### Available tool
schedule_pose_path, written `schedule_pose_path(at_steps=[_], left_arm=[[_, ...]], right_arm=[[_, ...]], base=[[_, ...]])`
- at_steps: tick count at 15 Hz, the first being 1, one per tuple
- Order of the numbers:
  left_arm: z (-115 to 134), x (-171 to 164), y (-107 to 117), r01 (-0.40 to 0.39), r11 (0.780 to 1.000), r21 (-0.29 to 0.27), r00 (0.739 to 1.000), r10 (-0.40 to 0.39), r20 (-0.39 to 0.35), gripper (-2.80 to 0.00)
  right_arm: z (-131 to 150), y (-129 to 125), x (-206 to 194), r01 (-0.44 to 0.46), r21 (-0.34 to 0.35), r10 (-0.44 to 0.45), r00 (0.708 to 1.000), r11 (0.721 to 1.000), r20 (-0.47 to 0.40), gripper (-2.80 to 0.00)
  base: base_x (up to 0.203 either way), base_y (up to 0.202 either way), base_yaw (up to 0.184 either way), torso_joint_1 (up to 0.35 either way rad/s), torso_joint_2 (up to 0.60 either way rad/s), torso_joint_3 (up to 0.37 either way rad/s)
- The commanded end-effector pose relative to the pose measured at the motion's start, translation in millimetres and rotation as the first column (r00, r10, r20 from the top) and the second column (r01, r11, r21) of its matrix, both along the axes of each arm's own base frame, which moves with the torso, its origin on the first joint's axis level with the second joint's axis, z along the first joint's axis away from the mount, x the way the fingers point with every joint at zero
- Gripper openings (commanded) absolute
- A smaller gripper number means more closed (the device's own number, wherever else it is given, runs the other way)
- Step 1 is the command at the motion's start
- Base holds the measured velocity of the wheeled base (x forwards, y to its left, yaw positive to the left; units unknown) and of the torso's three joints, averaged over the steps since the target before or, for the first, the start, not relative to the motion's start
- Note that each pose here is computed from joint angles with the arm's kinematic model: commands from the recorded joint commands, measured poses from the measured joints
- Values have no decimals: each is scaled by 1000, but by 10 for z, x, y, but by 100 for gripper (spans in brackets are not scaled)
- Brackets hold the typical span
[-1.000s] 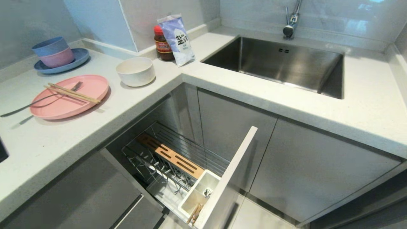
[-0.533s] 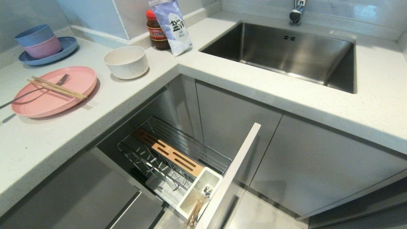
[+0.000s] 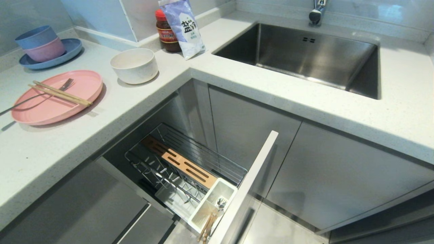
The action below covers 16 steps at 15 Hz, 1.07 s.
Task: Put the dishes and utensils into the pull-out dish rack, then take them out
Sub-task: Pick up the chopsticks and place it in the cupboard
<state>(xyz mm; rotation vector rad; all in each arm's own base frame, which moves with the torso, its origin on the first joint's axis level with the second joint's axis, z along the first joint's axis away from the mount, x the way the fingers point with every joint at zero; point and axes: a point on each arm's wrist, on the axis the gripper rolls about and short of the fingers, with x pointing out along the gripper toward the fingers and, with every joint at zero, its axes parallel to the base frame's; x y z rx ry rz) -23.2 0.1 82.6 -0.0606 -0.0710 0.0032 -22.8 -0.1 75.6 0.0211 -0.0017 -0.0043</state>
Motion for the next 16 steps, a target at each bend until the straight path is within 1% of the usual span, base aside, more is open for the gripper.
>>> schedule_pose_path(at_steps=[1, 2, 3, 4, 6, 8, 10, 11, 13, 16], left_arm=[[-70, 22, -1, 2, 1000, 10, 1000, -2, -25, -280], [-54, 18, -1, 3, 1000, 24, 1000, -3, -16, -280], [2, 4, -1, 3, 999, 33, 1000, -3, 8, -280], [142, -40, -2, 3, 999, 36, 998, -5, 63, -280], [444, -168, -7, 20, 999, 49, 985, -28, 171, -280], [761, -357, -21, 57, 993, 106, 963, -83, 255, -280], [1024, -507, -36, 88, 981, 171, 951, -134, 279, -280], [1172, -550, -40, 97, 977, 189, 947, -149, 285, -280], [1461, -532, -41, 107, 973, 205, 946, -163, 280, -280], [1971, -374, -40, 111, 972, 207, 949, -165, 267, -280]], right_arm=[[-5, 0, -1, 0, 0, 0, 1000, 1000, 1, -280], [-5, 0, -1, 0, 0, 0, 1000, 1000, 1, -280], [-5, 0, -1, 0, 0, 0, 1000, 1000, 1, -280], [-5, 0, -1, 0, 0, 0, 1000, 1000, 1, -280], [-5, 0, -1, 0, 0, 0, 1000, 1000, 1, -280], [-5, 0, -1, 0, 0, 0, 1000, 1000, 1, -280], [-5, 0, -1, 0, 0, 0, 1000, 1000, 1, -280], [-5, 0, -1, 0, 0, 0, 1000, 1000, 1, -280], [-5, 0, -1, 0, 0, 0, 1000, 1000, 1, -280], [-5, 0, -1, 0, 0, 0, 1000, 1000, 1, -280]], base=[[0, 0, 0, 0, 0, 0], [0, 0, 0, 0, 0, 0], [0, 0, 0, 0, 0, 0], [0, 0, 0, 0, 0, 0], [0, 0, 0, 0, 0, 0], [0, 0, 0, 0, 0, 0], [0, 0, 0, 0, 0, 0], [0, 0, 0, 0, 0, 0], [0, 0, 0, 0, 0, 0], [0, 0, 0, 0, 0, 0]])
